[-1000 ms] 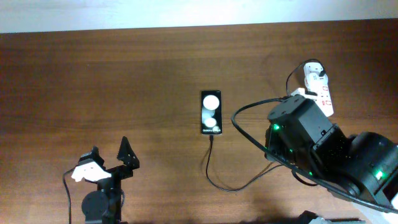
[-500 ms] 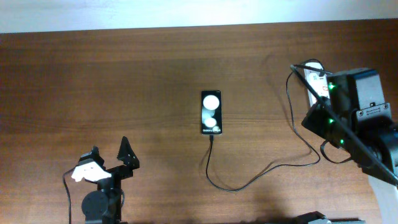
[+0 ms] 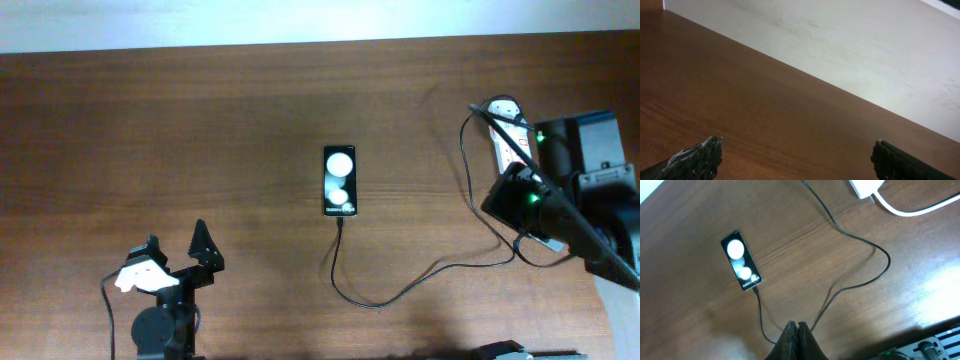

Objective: Plug charger to phone and switch on socket
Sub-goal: 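Move the right gripper over the white power strip's switch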

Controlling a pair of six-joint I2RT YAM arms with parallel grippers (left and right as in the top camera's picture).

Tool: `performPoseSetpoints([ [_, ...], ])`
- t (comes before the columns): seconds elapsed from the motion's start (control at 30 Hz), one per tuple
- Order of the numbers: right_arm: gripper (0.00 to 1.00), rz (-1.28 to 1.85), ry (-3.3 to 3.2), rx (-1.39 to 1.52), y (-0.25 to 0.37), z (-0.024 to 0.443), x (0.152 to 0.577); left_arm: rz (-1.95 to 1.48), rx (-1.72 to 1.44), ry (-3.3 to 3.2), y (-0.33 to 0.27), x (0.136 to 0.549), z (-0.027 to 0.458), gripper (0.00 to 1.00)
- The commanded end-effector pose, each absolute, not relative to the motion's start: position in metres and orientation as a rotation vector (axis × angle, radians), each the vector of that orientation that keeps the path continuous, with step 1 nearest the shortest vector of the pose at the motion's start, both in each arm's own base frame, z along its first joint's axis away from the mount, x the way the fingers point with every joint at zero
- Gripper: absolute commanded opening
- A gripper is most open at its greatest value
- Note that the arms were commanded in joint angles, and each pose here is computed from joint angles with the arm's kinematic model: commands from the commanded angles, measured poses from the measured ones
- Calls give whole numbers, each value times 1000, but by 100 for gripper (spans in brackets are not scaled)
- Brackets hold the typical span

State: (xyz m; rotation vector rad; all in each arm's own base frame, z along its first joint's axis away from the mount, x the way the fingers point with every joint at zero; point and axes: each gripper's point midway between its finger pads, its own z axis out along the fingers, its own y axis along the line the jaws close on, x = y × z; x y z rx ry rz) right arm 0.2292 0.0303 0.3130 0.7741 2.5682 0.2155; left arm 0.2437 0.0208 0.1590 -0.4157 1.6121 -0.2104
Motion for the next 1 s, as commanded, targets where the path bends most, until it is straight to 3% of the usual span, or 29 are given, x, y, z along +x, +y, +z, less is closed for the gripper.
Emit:
performPoseSetpoints([
  [0.0,4,191,2600,780,31,307,247,-190,-404,1617,22,244,157,99],
  [0.23,4,157,2608,920,5,323,289,-190,-404,1617,22,244,157,99],
  [0.43,4,234,2506,1280,-74,311,304,-190,-404,1617,22,244,157,99],
  [0.77,5,224,2507,1308,-105,291,324,-190,-404,1617,22,244,157,99],
  [0.97,5,217,2547,1334,-123,245,370,-190,-405,1617,22,244,157,99],
])
